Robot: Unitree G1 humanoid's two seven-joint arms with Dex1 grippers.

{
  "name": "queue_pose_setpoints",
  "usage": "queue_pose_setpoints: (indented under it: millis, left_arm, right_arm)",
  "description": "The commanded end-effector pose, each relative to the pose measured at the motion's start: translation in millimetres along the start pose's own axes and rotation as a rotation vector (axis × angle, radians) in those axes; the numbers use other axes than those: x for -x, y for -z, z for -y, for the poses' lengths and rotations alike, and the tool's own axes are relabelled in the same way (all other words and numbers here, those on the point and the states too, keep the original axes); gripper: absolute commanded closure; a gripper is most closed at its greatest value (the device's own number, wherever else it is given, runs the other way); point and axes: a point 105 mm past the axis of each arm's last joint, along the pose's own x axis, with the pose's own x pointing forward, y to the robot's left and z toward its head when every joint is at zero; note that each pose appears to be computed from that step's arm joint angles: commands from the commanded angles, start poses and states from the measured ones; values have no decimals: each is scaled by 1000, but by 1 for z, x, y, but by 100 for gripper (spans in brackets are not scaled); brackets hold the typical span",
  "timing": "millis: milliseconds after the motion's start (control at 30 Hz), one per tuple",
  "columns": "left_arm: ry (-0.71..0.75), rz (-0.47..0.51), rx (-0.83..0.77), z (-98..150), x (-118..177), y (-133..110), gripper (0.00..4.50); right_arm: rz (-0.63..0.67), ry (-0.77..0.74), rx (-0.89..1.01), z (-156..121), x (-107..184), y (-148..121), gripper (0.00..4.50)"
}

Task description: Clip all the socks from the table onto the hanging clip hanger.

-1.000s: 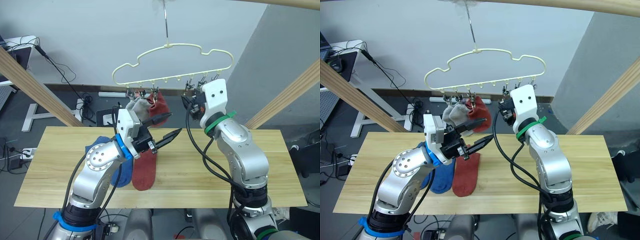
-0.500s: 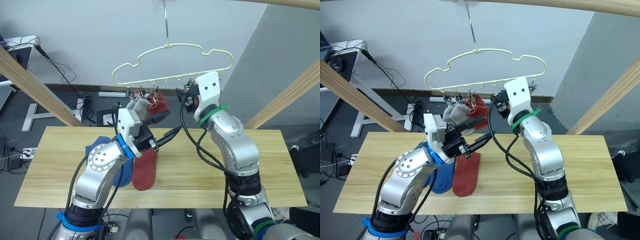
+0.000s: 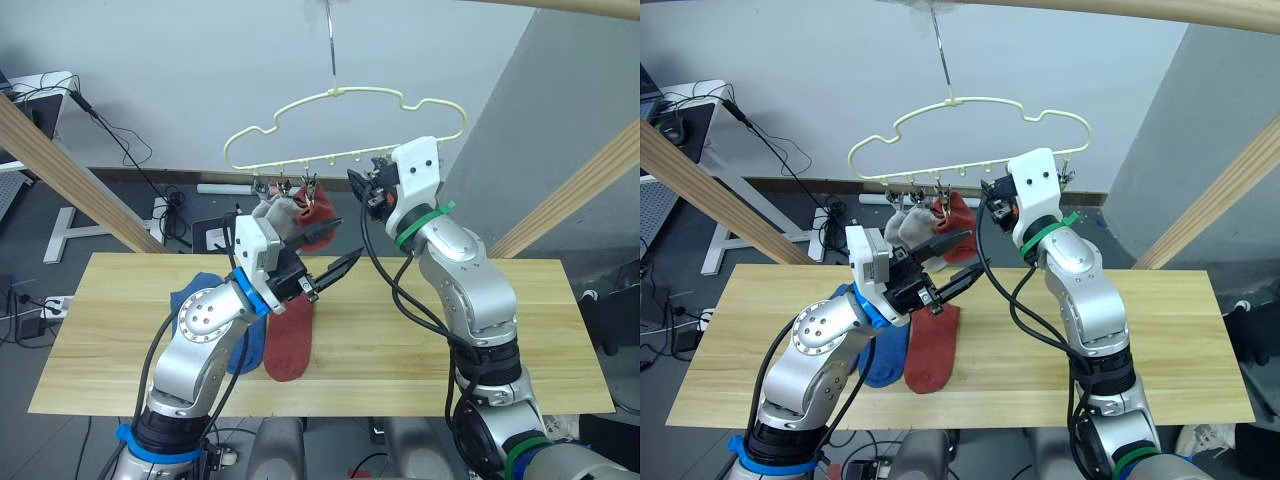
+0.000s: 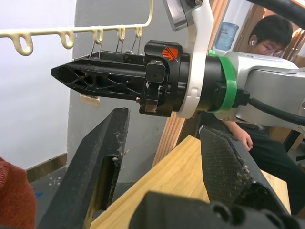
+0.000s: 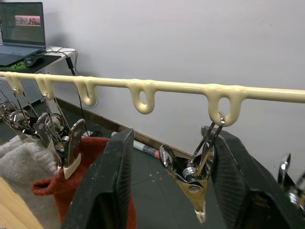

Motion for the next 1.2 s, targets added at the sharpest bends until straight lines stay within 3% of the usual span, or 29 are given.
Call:
queue_pose_setpoints:
  millis: [33, 100, 200, 367, 433, 500, 633, 667, 767, 867, 933, 1200]
  left_arm:
    - [-3, 41, -19, 2, -1, -10, 181]
    - [-7, 44, -20, 2, 0, -10, 181]
    - [-19, 45, -21, 0, 0, -10, 181]
    - [-21, 36, -27, 1, 1, -8, 181]
    - [-19, -10, -63, 2, 3, -1, 181]
    - [41, -121, -42, 17, 14, 24, 146]
    - [-140, -231, -11, 9, 36, 58, 37]
    - [-161, -297, 10, 9, 42, 71, 6]
    - [-165, -387, 40, 14, 52, 91, 2]
    - [-321, -508, 82, -5, 64, 116, 2]
    - [-346, -570, 57, -13, 67, 128, 2]
    - [-318, -669, 74, -9, 63, 147, 2]
  right_arm:
    - [62, 15, -32, 3, 0, -16, 331]
    - [66, 23, -44, 4, -1, -17, 399]
    - [77, 28, -54, 6, -2, -20, 446]
    - [80, 28, -56, 6, -3, -21, 446]
    - [81, 28, -56, 7, -2, -21, 446]
    - [81, 31, -55, 8, -2, -21, 450]
    - [81, 34, -55, 9, 0, -21, 450]
    - [77, 35, -55, 10, 1, -21, 450]
    - [67, 39, -55, 11, 3, -18, 450]
    - [65, 33, -55, 10, 3, -18, 450]
    - [63, 33, -57, 10, 4, -18, 450]
    - [62, 34, -61, 9, 4, -19, 450]
